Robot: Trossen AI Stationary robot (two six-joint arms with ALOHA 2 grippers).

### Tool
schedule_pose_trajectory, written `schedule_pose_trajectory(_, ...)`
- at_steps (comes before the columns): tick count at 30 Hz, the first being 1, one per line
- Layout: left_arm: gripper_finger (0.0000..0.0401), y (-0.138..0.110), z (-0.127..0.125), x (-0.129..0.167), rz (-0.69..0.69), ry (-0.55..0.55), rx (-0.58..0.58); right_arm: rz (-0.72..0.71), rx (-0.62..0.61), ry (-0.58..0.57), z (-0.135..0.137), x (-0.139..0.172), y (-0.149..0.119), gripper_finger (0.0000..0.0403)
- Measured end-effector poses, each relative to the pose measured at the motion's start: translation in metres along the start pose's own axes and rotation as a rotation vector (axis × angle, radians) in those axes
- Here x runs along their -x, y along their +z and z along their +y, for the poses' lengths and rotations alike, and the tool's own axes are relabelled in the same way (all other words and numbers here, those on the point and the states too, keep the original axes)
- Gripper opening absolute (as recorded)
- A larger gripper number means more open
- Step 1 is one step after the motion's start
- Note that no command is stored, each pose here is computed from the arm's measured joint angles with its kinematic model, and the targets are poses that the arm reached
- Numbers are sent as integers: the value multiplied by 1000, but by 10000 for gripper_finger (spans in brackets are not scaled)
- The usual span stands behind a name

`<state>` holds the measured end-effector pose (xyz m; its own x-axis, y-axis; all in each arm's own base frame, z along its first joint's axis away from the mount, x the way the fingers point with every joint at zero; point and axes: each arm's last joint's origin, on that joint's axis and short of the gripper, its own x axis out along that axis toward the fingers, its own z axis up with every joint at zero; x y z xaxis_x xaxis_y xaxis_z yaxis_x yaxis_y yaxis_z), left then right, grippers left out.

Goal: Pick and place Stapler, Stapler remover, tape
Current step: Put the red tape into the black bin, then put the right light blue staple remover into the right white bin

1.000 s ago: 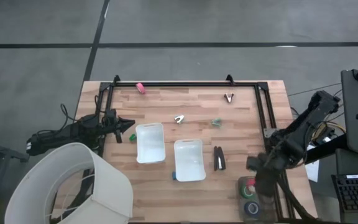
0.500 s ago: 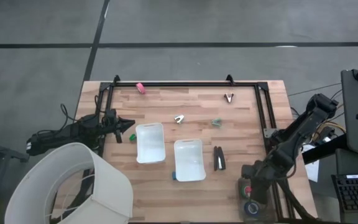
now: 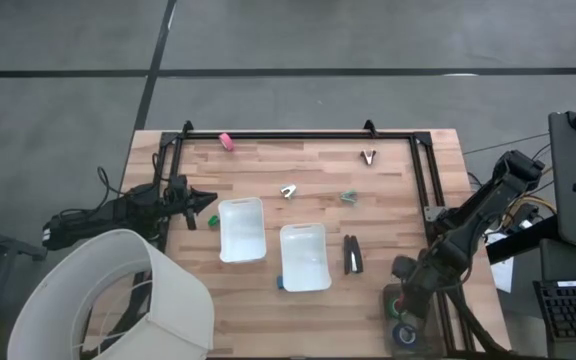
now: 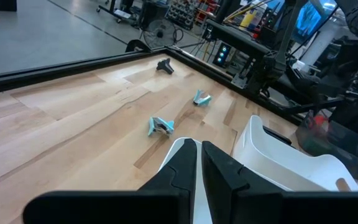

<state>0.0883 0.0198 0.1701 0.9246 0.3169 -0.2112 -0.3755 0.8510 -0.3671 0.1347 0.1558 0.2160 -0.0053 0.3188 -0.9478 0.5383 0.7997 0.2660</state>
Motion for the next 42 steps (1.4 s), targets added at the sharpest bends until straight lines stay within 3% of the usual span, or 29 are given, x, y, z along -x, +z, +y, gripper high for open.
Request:
schedule_pose_trajectory(7, 28, 0, 0, 0, 0, 0, 0, 78, -76, -48, -6, 1, -3, 211)
schedule_pose_trajectory(16, 28, 0, 0, 0, 0, 0, 0, 60, -22, 41, 0, 12, -4, 206)
schedule_pose_trajectory(26, 28, 0, 0, 0, 0, 0, 0, -153, 144, 59, 7, 27, 10, 203)
schedule_pose_trajectory(34, 28, 0, 0, 0, 0, 0, 0, -335, 239, -1, -3, 41, 48, 203)
schedule_pose_trajectory(42, 28, 0, 0, 0, 0, 0, 0, -460, 231, -115, -38, 62, 105, 203)
